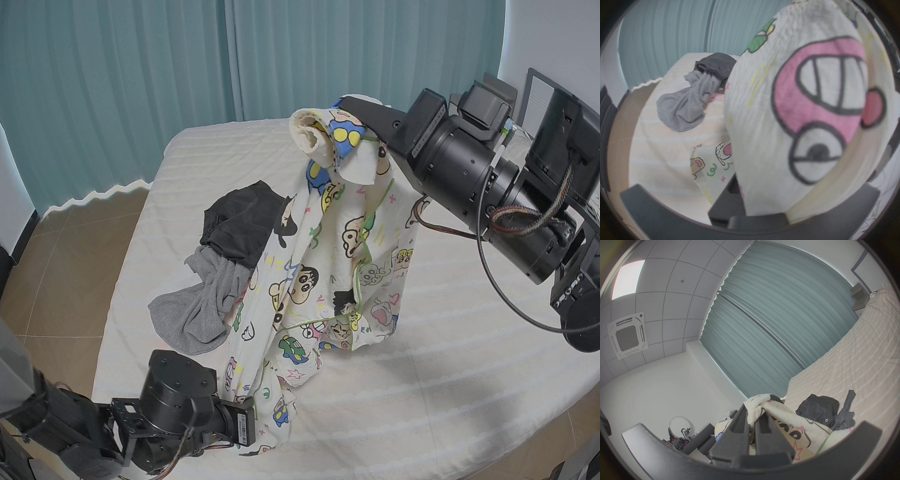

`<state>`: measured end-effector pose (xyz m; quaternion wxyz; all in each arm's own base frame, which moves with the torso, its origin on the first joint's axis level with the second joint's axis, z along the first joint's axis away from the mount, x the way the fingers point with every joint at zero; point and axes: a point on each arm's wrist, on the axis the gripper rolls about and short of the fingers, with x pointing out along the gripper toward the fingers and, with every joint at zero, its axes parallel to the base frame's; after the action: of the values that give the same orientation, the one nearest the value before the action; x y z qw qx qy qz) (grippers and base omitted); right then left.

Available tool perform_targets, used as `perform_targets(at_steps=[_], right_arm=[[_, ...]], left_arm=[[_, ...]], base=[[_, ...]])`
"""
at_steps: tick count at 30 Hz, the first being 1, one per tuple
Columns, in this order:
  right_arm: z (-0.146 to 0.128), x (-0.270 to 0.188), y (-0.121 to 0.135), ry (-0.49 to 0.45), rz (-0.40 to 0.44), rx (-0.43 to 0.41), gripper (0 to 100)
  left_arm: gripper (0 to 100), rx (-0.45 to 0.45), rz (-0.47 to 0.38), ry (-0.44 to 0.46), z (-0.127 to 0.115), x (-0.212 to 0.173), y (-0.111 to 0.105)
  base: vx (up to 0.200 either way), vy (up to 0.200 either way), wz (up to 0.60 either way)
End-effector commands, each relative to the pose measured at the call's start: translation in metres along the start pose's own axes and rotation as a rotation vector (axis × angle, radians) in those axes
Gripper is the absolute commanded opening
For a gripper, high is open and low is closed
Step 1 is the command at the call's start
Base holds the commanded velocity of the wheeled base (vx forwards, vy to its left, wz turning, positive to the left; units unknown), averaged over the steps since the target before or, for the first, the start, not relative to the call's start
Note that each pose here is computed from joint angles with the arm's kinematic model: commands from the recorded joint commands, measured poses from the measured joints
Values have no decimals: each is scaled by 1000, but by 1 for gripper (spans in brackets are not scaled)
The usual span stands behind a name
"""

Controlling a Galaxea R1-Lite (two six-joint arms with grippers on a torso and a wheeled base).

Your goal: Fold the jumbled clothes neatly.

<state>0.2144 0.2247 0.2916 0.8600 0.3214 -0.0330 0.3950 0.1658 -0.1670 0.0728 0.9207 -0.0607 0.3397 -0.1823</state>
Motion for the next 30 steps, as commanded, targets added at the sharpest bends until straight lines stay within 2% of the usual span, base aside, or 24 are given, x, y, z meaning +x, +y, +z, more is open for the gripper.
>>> perform_targets(at_steps=[1,4,7,8,12,13,15,19,21,26,30], right_arm=[[-1,-6,-20,12,-68,-16,0],[-2,-10,-24,21,-82,-19,0],[-6,-14,-28,39,-96,-20,0],[-11,-15,-31,56,-105,-20,0],[-15,-17,-33,69,-112,-14,0],[-12,-17,-31,61,-108,23,0],[-8,-18,-29,48,-101,63,0],[-6,-19,-27,39,-95,71,0],[-2,-23,-21,44,-61,78,0],[1,-26,-12,50,-19,85,0],[-1,-26,-1,59,16,94,0]], left_arm=[[0,-59,-214,-75,22,-47,6],[0,-66,-243,-71,24,-59,10],[0,-68,-267,21,16,-62,13],[0,-69,-272,91,10,-61,16],[0,-80,-254,126,8,-56,19],[100,-87,-248,133,9,-53,20],[100,-89,-229,158,6,-47,22],[100,-91,-194,208,0,-35,24],[100,-95,-168,239,-3,-24,25],[100,-107,-172,199,1,-11,25],[100,-95,-217,167,0,-9,20]], base=[[0,0,0],[0,0,0],[0,0,0],[0,0,0],[0,0,0],[0,0,0],[0,0,0],[0,0,0],[0,0,0],[0,0,0],[0,0,0]])
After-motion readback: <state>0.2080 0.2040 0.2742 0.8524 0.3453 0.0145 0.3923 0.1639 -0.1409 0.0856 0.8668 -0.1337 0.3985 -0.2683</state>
